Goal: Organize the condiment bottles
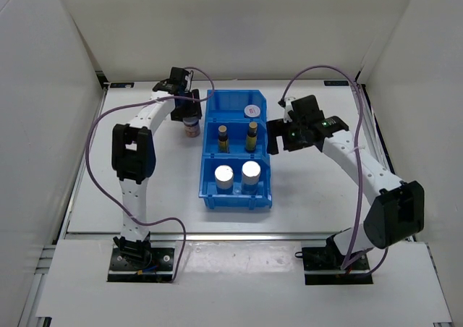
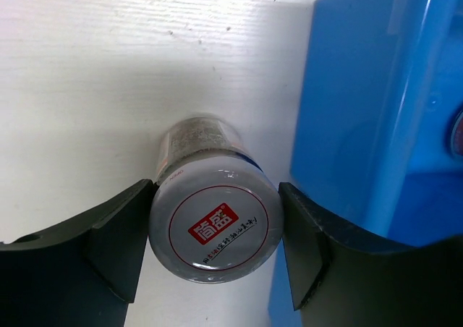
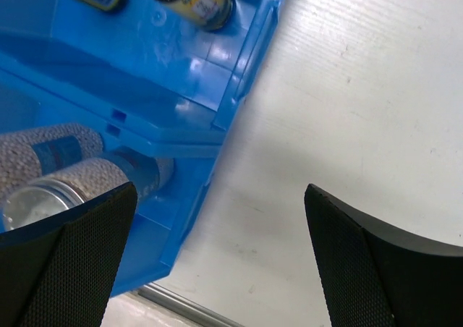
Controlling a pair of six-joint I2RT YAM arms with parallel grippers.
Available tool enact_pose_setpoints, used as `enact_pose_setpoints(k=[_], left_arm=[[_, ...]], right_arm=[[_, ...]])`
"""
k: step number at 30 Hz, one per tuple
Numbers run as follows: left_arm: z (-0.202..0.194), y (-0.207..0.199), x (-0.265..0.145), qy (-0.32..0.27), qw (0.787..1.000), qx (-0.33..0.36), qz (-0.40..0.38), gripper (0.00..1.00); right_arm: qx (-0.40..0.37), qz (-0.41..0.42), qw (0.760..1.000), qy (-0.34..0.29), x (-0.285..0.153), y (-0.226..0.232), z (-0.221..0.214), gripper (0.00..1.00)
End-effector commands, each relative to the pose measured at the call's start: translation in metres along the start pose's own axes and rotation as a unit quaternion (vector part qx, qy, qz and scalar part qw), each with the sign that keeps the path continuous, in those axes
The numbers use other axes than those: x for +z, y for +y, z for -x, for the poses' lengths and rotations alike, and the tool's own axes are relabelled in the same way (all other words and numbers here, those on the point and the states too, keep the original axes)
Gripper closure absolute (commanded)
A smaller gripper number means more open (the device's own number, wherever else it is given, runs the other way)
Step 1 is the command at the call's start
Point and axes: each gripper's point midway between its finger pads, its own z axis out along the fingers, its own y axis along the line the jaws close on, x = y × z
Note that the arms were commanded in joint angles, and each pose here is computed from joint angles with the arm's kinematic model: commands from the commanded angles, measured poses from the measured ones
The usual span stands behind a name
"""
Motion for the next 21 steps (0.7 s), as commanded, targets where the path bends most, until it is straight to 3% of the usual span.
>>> enact_pose_setpoints(k=[1, 10, 16, 21], left_arm=[[0.054, -0.009, -0.085, -0.103, 0.995, 0.005, -0.014, 0.74], [0.111, -0.038, -0.166, -0.213, 0.976, 0.021, -0.039, 0.8], [0.117, -0.091, -0.162, -0.214, 0.97, 0.055, -0.105, 0.86], [0.113, -0.12, -0.131, -0.198, 0.969, 0.077, -0.126, 0.86]], right_arm=[[-0.007, 0.009, 1.0, -0.023, -0.015, 0.002, -0.002, 0.01], [0.022, 0.009, 1.0, -0.005, -0.019, -0.001, -0.037, 0.01], [0.038, 0.01, 0.999, -0.012, -0.024, 0.0, -0.047, 0.01], [0.047, 0.015, 0.999, -0.011, -0.026, 0.002, -0.052, 0.01]])
